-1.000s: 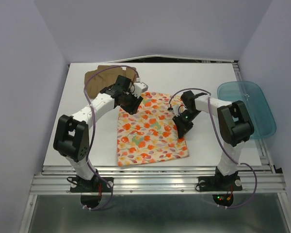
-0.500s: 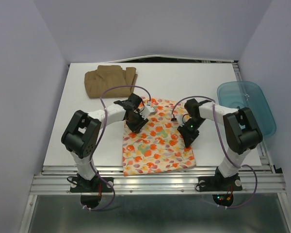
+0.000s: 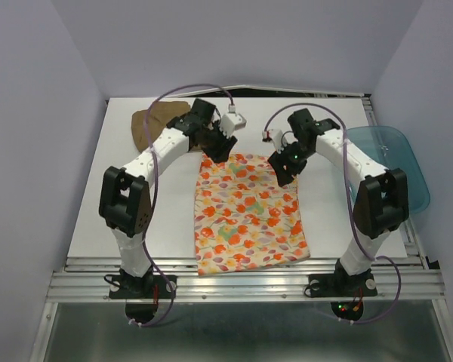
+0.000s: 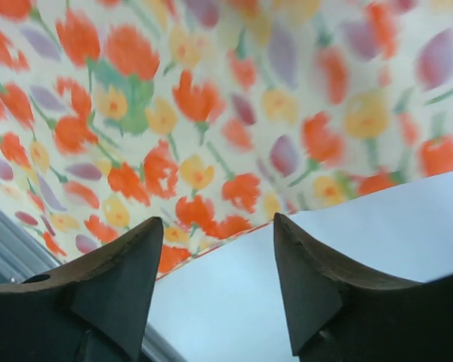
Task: Fold and stack the skirts
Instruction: Flatten the skirt out
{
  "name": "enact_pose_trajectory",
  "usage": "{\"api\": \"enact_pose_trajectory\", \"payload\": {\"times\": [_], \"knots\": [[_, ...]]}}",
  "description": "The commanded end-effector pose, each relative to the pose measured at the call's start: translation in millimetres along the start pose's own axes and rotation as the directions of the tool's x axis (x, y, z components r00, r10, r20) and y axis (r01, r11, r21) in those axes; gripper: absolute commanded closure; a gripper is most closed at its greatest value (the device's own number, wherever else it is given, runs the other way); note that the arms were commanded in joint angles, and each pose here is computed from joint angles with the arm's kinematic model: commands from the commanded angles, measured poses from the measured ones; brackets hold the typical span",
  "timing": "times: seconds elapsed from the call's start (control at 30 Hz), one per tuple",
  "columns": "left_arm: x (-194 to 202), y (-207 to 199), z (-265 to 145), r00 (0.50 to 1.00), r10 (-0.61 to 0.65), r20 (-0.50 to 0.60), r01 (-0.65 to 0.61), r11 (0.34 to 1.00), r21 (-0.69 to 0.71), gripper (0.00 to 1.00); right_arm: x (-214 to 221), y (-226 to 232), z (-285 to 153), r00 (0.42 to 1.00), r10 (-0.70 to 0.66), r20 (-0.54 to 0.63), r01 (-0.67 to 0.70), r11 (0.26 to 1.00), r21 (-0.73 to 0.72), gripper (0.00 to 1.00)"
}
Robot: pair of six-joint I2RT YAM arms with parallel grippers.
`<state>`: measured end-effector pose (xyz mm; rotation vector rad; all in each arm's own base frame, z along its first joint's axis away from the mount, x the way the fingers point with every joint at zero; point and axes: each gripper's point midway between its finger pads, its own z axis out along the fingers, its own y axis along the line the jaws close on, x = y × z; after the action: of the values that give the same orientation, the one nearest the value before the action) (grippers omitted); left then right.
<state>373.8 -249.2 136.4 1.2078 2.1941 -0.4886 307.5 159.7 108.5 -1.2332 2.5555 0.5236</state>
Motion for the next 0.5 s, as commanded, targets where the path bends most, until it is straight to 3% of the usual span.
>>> {"api": "enact_pose_trajectory", "payload": {"times": [0.0, 0.1, 0.17, 0.3, 0.47], "knots": [[-51, 38, -8, 0.993, 0.022, 0.113, -0.022, 1.0, 0.001, 0.42, -43, -39, -25, 0.99, 0.064, 0.122, -0.071, 0.996, 0.053, 0.4], [-52, 58, 16, 0.994, -0.018, 0.106, 0.017, 1.0, 0.015, 0.48, -67, -78, -34, 0.974, 0.116, 0.195, -0.138, 0.985, 0.102, 0.58], [-47, 71, 32, 0.994, -0.038, 0.1, 0.037, 0.999, 0.013, 0.51, -79, -101, -22, 0.972, 0.13, 0.198, -0.155, 0.981, 0.117, 0.62], [-56, 101, 43, 0.993, -0.006, 0.115, 0.013, 0.998, -0.063, 0.52, -87, -144, -6, 0.97, 0.133, 0.205, -0.171, 0.968, 0.184, 0.61], [-36, 120, 66, 0.998, 0.049, 0.038, -0.047, 0.997, -0.062, 0.5, -83, -178, 18, 0.982, 0.083, 0.168, -0.122, 0.963, 0.241, 0.53]]}}
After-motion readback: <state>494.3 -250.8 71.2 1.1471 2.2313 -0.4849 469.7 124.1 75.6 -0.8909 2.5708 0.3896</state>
